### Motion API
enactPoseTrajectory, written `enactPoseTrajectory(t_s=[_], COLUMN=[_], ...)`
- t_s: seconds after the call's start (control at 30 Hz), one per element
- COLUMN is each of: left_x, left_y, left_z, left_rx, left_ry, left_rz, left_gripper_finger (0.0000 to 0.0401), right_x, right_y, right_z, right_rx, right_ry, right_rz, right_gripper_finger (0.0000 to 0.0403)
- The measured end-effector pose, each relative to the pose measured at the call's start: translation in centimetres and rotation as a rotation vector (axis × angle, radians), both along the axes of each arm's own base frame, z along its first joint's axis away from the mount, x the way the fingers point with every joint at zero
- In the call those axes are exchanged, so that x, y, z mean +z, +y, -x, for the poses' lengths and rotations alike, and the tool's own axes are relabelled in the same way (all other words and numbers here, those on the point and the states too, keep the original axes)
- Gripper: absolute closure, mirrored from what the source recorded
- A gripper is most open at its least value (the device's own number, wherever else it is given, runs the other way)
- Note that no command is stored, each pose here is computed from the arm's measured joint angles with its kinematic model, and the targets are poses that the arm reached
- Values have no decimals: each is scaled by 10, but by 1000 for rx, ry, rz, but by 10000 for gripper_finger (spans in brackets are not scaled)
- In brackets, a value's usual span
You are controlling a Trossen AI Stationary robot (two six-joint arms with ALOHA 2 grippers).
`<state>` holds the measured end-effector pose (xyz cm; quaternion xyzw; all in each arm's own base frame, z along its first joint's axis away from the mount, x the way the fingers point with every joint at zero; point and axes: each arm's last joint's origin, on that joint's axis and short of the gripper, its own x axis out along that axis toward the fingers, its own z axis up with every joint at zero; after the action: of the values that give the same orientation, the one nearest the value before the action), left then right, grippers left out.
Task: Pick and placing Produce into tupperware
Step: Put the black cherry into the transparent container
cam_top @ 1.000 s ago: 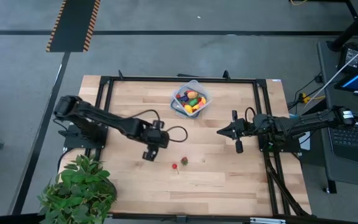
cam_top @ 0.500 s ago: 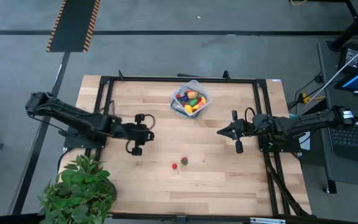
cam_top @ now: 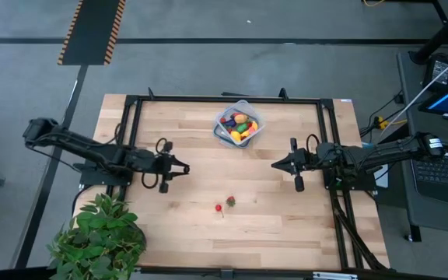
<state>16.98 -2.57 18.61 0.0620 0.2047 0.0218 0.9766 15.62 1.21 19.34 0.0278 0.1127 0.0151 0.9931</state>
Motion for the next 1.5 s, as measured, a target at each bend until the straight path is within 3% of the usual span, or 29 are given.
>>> enactPoseTrajectory(t_s=[0.43, 0.6, 0.9, 1.07, 1.5], left_x=[-16, -28, -28, -28, -28], left_y=[13, 20, 23, 26, 35], left_z=[15, 22, 26, 26, 25], left_rx=[-133, -129, -272, -242, 5], left_ry=[-213, -276, -365, -365, -375], left_rz=[50, 86, 123, 124, 89], left_gripper_finger=[306, 306, 306, 306, 306], right_x=[0, 0, 0, 0, 0], right_y=[0, 0, 0, 0, 0], right_z=[0, 0, 0, 0, 0], right_rx=[0, 0, 0, 0, -3], right_ry=[0, 0, 0, 0, -1], right_rz=[0, 0, 0, 0, 1], right_gripper_finger=[397, 397, 397, 397, 397])
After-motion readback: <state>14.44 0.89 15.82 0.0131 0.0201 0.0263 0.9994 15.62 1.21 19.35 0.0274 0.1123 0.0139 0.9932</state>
